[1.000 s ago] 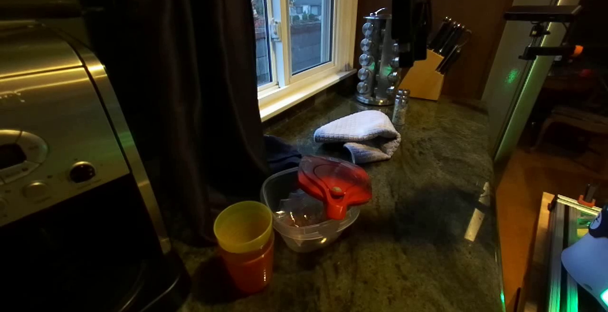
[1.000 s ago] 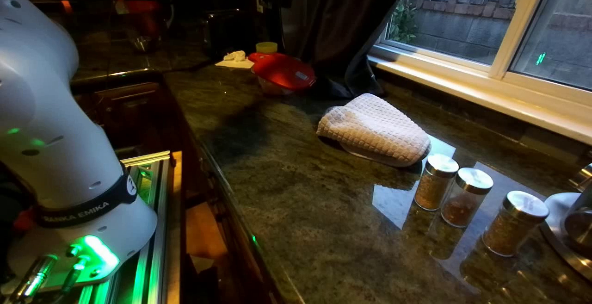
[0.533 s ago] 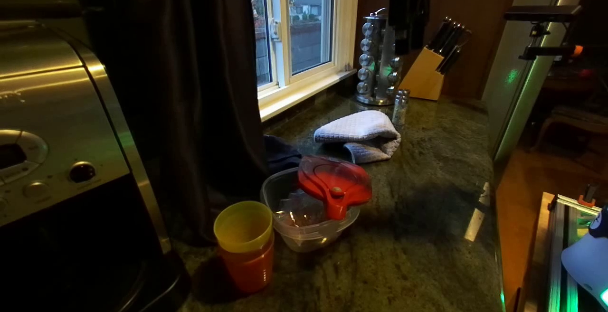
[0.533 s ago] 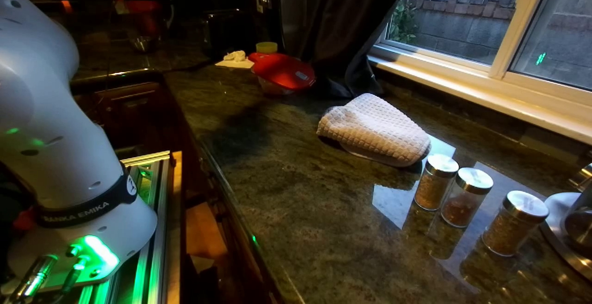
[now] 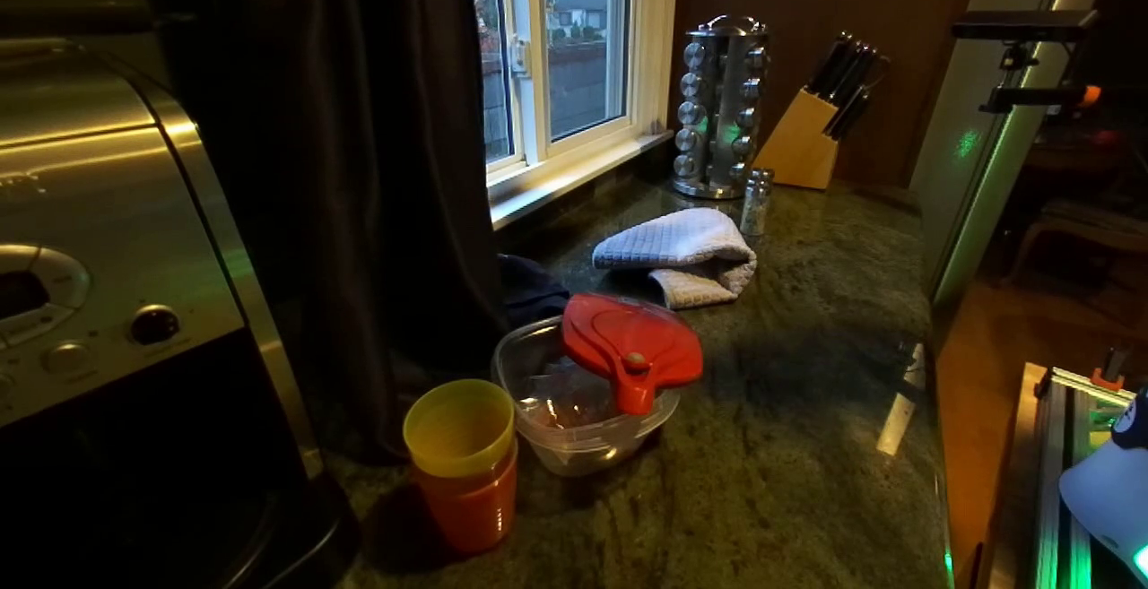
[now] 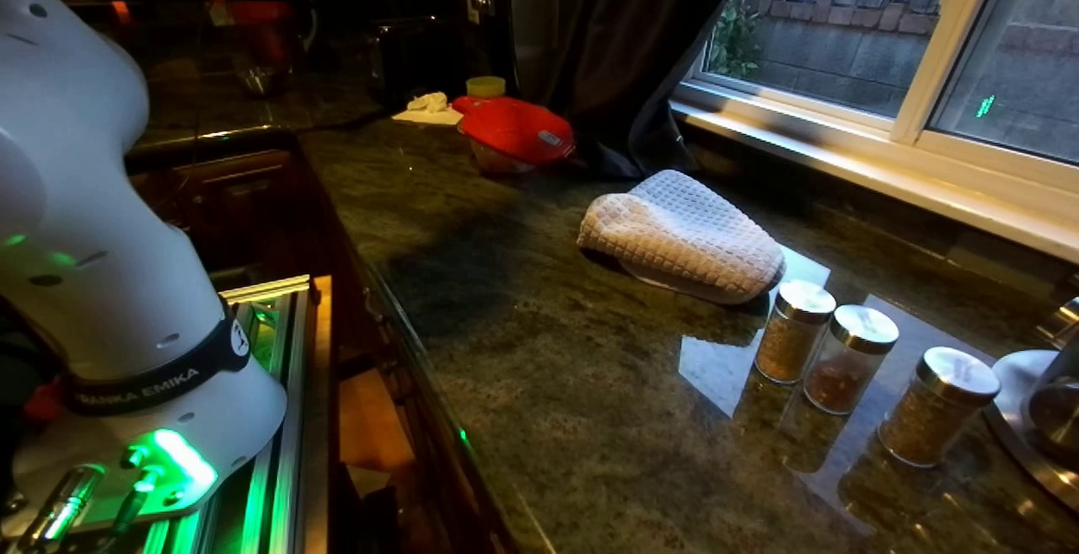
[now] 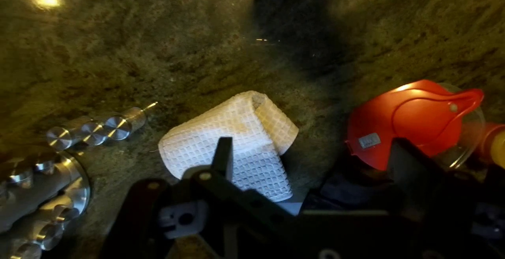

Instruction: Rotate the spice rack

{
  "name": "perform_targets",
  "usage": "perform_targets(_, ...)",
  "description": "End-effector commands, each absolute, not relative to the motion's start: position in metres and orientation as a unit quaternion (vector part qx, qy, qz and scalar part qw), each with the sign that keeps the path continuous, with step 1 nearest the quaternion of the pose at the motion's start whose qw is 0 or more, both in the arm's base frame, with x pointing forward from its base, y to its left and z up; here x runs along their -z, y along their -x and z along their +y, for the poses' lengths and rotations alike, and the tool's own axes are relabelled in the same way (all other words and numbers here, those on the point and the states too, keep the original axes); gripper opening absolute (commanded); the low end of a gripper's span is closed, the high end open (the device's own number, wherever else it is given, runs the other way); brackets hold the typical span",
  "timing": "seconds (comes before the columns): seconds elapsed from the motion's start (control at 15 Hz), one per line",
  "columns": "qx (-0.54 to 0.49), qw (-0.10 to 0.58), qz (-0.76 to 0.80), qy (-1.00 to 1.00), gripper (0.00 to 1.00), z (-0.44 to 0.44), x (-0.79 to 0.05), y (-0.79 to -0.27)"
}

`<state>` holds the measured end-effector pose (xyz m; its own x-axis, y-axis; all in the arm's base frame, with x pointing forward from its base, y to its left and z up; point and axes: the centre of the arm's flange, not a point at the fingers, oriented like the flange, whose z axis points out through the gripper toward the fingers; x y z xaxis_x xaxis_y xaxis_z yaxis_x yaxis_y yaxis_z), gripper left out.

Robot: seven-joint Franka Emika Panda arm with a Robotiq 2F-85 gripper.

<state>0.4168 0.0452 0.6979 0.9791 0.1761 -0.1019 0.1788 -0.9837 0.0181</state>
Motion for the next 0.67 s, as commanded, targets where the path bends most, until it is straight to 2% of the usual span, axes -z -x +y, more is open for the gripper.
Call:
perform_targets(0.0, 0.061, 0.032, 0.118, -0.991, 1.0, 0.004, -0.758, -0.458)
perform_targets(0.6, -0.019, 0.082, 0.159, -0.984, 1.0, -0.108, -0.798, -0.53)
